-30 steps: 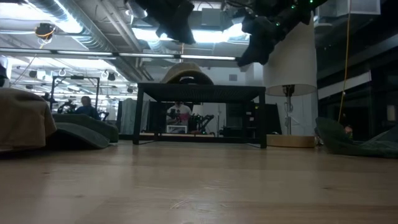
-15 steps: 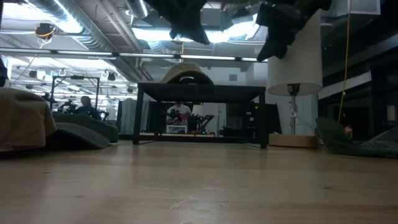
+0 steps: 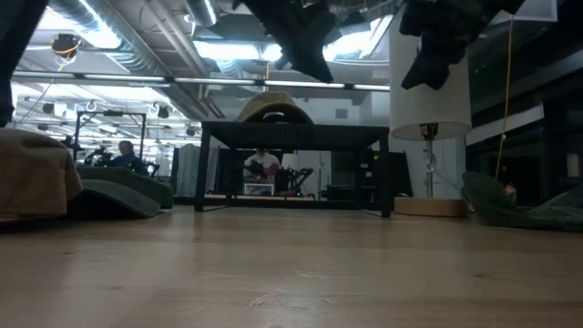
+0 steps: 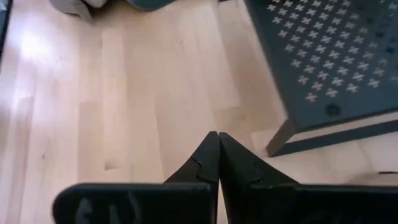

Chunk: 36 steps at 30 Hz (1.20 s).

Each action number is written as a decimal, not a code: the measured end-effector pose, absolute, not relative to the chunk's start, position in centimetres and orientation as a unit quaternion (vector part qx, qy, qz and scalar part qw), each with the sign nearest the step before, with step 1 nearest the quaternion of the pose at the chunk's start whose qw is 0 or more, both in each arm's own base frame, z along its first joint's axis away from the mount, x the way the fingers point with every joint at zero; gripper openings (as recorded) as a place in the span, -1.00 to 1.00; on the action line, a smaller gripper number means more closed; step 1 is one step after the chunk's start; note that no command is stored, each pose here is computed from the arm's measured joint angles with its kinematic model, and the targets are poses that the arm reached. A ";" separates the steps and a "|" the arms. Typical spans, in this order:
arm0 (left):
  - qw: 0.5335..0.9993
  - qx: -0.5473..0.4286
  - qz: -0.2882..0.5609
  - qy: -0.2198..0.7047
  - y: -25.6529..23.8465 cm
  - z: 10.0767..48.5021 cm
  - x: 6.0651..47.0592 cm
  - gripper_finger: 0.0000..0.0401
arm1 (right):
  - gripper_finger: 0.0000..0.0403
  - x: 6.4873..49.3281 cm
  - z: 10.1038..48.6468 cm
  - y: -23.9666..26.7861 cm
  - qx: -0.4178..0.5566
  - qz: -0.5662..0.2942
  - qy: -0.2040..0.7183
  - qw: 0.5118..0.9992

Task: Pick & Place hat
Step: Put the right brown cap on the shelf

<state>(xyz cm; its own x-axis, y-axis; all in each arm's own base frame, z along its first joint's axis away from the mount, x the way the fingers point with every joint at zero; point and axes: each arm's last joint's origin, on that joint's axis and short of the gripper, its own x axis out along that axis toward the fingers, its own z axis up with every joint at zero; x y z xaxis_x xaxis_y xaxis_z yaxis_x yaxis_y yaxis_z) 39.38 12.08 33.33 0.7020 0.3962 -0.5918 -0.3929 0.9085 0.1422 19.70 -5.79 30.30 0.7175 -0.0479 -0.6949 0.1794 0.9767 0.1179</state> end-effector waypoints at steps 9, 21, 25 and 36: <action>0.900 -0.015 0.234 0.367 15.0 31.6 42.2 -0.99 | -0.96 19.5 28.2 -3.8 0.092 -0.030 0.335 0.937; 0.864 -0.067 0.271 0.420 17.6 29.6 41.1 -0.99 | -0.96 20.6 25.4 -1.9 0.095 0.001 0.267 0.959; 0.858 -0.069 0.269 0.431 17.5 29.5 40.9 -0.99 | -0.96 20.8 24.9 -1.2 0.087 0.020 0.242 0.966; 0.823 -0.068 0.305 0.474 17.3 29.0 40.0 -0.99 | -0.96 21.1 25.7 -0.3 0.068 0.044 0.220 0.972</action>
<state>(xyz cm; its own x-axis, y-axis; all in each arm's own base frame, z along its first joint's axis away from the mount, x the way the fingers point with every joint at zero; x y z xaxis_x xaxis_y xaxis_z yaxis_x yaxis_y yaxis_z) 40.02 17.30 29.01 0.3644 0.4371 -0.8223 -0.5661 0.8051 0.1771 21.12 -0.34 25.66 0.8991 0.1155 -0.4222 -0.0558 0.9870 0.1510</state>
